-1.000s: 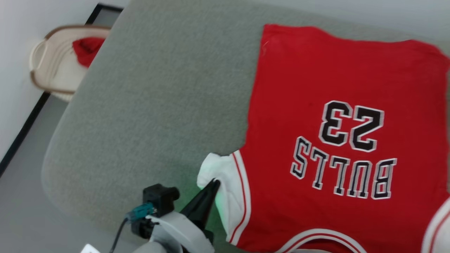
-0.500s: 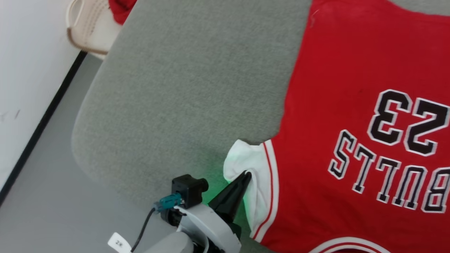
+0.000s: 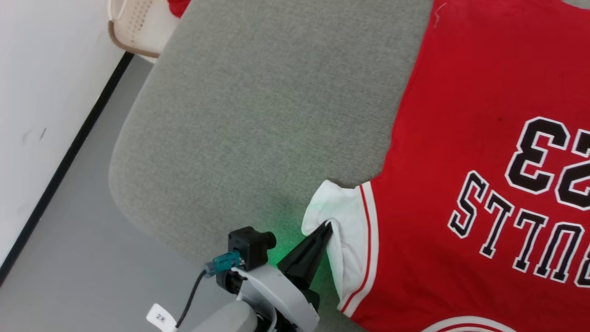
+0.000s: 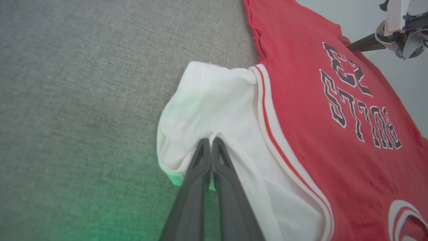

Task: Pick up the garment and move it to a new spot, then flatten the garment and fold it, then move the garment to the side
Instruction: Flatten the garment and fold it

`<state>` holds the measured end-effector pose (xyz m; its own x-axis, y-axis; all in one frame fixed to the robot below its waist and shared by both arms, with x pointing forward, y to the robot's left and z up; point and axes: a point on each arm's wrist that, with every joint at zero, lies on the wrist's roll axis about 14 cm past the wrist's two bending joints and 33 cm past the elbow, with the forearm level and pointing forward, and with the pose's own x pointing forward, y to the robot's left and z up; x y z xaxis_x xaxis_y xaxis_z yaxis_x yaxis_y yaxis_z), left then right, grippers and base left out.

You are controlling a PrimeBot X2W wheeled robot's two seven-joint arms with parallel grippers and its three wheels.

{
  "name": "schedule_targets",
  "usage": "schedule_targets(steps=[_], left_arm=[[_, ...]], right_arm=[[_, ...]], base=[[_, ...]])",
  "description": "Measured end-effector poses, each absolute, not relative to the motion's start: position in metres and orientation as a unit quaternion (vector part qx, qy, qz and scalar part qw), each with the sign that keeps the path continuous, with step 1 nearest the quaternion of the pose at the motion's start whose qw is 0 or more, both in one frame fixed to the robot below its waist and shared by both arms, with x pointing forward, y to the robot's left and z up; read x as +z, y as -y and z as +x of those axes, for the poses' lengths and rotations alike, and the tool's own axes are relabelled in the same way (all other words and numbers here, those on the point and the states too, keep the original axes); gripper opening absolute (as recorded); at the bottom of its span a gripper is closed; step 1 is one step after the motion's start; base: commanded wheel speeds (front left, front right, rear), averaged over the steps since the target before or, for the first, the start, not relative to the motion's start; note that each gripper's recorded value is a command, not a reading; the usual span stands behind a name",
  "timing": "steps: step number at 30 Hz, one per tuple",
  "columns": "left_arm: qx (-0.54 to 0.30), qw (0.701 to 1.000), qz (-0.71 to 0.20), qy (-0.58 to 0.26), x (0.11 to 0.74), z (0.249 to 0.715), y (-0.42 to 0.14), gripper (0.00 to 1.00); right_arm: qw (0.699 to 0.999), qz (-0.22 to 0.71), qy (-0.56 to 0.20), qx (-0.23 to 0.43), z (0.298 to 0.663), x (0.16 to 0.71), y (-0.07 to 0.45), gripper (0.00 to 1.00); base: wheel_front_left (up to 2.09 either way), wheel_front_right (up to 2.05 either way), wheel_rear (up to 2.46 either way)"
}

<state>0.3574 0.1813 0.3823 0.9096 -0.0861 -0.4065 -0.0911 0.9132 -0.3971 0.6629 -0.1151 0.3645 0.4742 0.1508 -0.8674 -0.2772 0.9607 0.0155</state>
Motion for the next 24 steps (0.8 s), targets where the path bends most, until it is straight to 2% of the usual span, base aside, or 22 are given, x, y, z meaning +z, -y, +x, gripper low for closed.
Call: schedule_targets(steps=[6, 13, 24], left_arm=[[-0.003, 0.957, -0.202, -0.207, 0.384, 0.36, -0.184, 0.0], [-0.01, 0.96, -0.191, -0.204, 0.387, 0.361, -0.188, 0.0], [-0.044, 0.96, -0.187, -0.202, 0.392, 0.367, -0.174, 0.0]], right_arm=[[0.861, -0.063, -0.485, 0.136, 0.652, 0.379, 0.11, 0.0], [0.862, -0.061, -0.474, 0.169, 0.621, 0.394, 0.113, 0.0], [0.863, -0.054, -0.469, 0.18, 0.547, 0.406, 0.171, 0.0]], base=[[0.0, 0.0, 0.0], [0.0, 0.0, 0.0], [0.0, 0.0, 0.0]])
